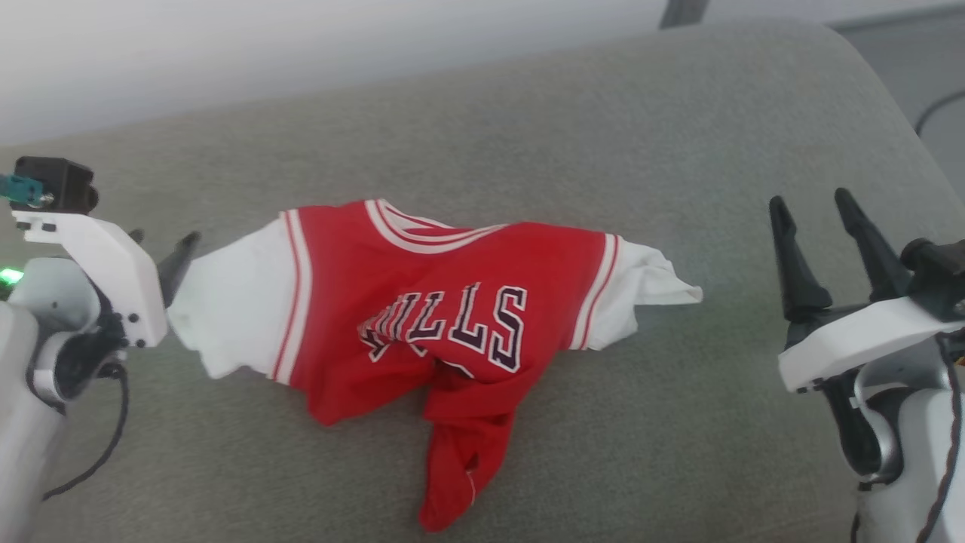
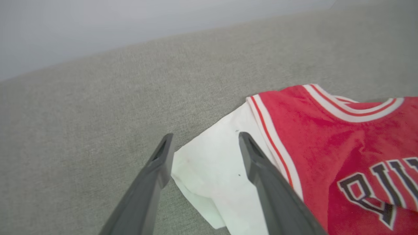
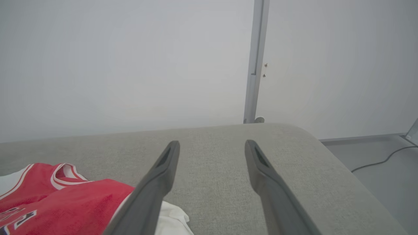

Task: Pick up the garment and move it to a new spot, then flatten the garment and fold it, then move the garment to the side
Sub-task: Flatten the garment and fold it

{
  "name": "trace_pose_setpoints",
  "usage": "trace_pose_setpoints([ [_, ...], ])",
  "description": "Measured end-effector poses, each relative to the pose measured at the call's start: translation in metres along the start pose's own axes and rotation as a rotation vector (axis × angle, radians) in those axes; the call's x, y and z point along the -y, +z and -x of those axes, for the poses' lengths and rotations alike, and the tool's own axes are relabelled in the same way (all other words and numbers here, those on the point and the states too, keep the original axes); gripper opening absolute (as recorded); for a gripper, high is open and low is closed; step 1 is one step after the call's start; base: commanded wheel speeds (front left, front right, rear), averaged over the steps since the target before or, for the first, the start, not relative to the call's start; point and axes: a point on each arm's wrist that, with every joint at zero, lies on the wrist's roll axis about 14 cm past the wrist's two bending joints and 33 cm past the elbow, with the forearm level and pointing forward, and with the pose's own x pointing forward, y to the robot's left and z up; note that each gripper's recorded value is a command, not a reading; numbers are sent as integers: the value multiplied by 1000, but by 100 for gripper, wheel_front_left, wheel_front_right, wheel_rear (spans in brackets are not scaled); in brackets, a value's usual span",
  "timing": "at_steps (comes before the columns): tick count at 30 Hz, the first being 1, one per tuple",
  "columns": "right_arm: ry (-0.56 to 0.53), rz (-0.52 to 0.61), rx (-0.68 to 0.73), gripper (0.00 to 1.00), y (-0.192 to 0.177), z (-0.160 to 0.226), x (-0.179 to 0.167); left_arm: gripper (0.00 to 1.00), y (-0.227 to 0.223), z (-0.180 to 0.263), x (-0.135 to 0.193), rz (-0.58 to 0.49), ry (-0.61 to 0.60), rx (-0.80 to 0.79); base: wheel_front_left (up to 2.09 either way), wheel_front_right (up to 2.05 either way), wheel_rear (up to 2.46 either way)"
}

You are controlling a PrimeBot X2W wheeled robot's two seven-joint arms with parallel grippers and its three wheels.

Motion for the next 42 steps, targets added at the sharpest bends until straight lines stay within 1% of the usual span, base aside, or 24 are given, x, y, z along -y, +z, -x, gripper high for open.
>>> trace_pose_setpoints([
  [1,-9,-3,-11,100,-4,1,2,100,-8,-7,-3,10,12,-49,0,0,0],
  [3,-26,-9,-30,100,-12,4,5,100,-26,-18,-8,-4,27,-150,0,0,0],
  [5,-44,-13,-39,100,-17,5,9,100,-36,-28,-13,5,48,-225,0,0,0],
  [7,-58,-13,-48,100,-21,7,13,100,-45,-35,-19,-9,62,-288,0,0,0],
  [11,-80,-15,-77,100,-32,8,18,100,-72,-46,-28,14,103,-433,0,0,0],
  [18,-93,-10,-102,100,-40,6,22,100,-83,-59,-33,57,123,-533,0,0,0],
  [19,-93,-11,-102,100,-40,5,23,63,-85,-59,-33,59,122,-548,0,0,0],
  [21,-94,-10,-105,100,-40,3,23,9,-87,-59,-31,68,118,-574,0,0,0],
  [22,-93,-9,-107,100,-41,2,23,0,-87,-59,-30,70,117,-584,0,0,0],
  [26,-83,-6,-106,100,-40,-2,21,0,-90,-57,-30,94,113,-592,0,0,0],
  [31,-71,-3,-106,100,-41,-8,18,0,-89,-47,-40,120,136,-576,0,0,0],
  [37,-42,-5,-103,100,-40,-15,8,0,-102,-14,-79,158,241,-593,0,0,0],
  [42,-13,-7,-103,100,-40,-22,-1,0,-112,8,-92,200,273,-582,0,0,0],
])
